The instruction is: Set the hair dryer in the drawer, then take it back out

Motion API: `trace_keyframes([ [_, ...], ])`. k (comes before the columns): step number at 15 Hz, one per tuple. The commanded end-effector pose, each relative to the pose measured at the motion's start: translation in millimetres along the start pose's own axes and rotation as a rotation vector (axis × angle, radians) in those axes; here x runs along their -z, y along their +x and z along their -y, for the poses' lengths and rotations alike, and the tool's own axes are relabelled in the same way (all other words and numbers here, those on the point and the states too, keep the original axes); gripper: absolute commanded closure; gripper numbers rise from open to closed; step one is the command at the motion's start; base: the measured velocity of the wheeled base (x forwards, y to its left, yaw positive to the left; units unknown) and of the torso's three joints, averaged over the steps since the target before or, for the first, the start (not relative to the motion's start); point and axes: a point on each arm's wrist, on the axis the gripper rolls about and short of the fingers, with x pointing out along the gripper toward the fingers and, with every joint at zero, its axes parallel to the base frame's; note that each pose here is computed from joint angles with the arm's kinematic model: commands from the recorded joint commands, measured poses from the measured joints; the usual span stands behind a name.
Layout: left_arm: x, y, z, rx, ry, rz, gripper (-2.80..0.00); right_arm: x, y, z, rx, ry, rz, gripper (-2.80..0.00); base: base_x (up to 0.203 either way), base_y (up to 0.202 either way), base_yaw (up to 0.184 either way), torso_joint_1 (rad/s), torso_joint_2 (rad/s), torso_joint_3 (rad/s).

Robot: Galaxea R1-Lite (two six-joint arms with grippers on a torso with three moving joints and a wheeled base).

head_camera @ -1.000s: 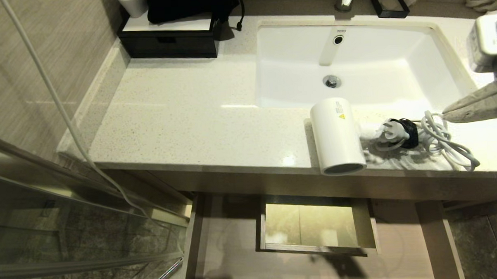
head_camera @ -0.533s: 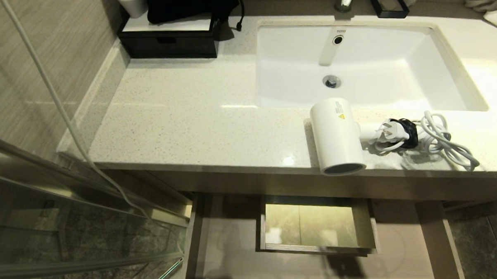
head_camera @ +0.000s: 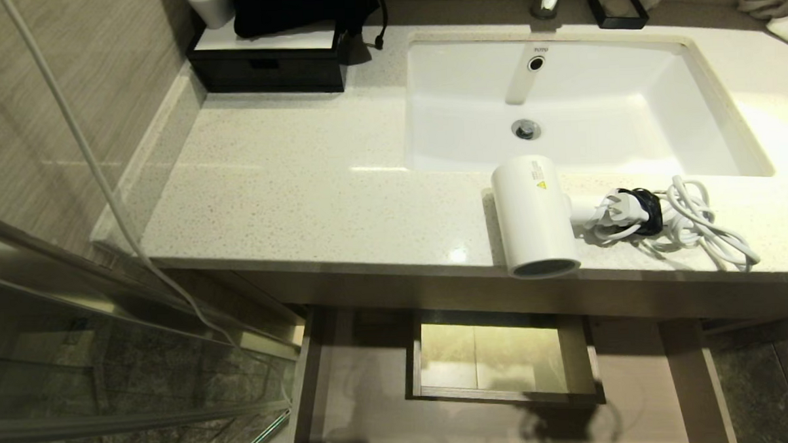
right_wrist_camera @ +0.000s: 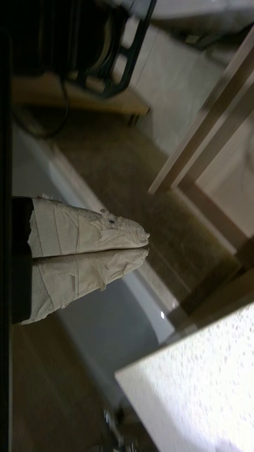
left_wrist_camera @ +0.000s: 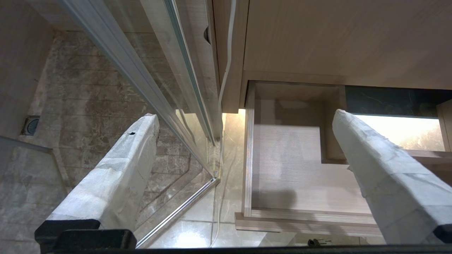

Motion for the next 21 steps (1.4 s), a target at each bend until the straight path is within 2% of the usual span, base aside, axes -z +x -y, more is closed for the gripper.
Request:
trace_keyframes([
  [1, 0, 0, 0.0, 0.0, 0.0, 0.0, -2.8, -3, 9, -3, -0.064, 0.106, 0.002, 0.0, 0.0, 0.0, 0.0, 0.0, 0.0, 0.0],
  [2, 0, 0, 0.0, 0.0, 0.0, 0.0, -2.8, -3, 11, -4, -0.085, 0.142, 0.0, 0.0, 0.0, 0.0, 0.0, 0.0, 0.0, 0.0],
  [5, 0, 0, 0.0, 0.0, 0.0, 0.0, -2.8, -2, 19, -9, -0.087, 0.179, 0.001, 0.0, 0.0, 0.0, 0.0, 0.0, 0.0, 0.0],
  [11, 0, 0, 0.0, 0.0, 0.0, 0.0, -2.8, 8, 12, -15, -0.061, 0.195, 0.036, 0.0, 0.0, 0.0, 0.0, -0.009, 0.01, -0.005],
  [21, 0, 0, 0.0, 0.0, 0.0, 0.0, -2.8, 19, 6, -23, -0.047, 0.194, 0.053, 0.0, 0.0, 0.0, 0.0, -0.287, 0.1, -0.186],
])
